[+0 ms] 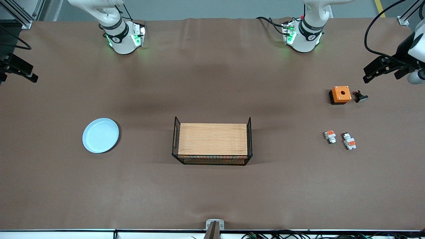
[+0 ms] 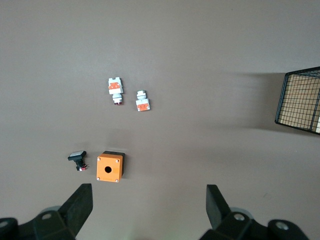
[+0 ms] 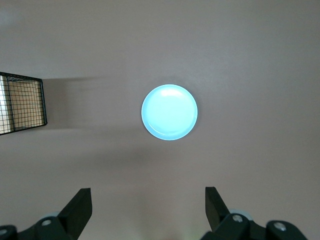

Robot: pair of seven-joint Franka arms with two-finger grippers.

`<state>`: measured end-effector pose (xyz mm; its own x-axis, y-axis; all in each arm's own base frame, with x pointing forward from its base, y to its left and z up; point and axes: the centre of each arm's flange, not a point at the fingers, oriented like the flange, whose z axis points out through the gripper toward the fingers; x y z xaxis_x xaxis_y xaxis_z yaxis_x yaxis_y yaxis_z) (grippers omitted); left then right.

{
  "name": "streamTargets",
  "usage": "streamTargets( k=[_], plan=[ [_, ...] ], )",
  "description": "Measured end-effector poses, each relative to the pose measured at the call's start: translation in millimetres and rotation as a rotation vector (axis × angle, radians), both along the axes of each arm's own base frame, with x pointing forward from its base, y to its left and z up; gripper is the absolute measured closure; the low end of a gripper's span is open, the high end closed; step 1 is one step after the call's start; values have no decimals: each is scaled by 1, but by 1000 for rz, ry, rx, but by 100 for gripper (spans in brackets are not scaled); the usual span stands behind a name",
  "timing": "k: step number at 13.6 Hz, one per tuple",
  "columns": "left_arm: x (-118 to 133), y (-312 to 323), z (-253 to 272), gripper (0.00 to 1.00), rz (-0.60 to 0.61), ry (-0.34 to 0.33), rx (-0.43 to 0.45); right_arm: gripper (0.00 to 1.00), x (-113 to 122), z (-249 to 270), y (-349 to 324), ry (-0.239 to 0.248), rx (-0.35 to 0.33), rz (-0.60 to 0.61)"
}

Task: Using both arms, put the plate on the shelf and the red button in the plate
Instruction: 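Reach the right gripper to the blue plate while the left gripper reaches the button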

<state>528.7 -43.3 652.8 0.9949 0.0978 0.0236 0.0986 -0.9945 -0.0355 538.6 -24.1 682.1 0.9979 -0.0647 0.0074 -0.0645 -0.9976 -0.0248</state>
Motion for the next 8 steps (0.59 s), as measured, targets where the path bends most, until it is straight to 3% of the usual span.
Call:
streamTargets(
  k=[5,8],
  plan=[
    [7,1,-13,0,2,27,-1,0,0,0,0,0,0,0],
    [31,18,-60,0,28,113,2,0,0,0,0,1,0,0]
  ],
)
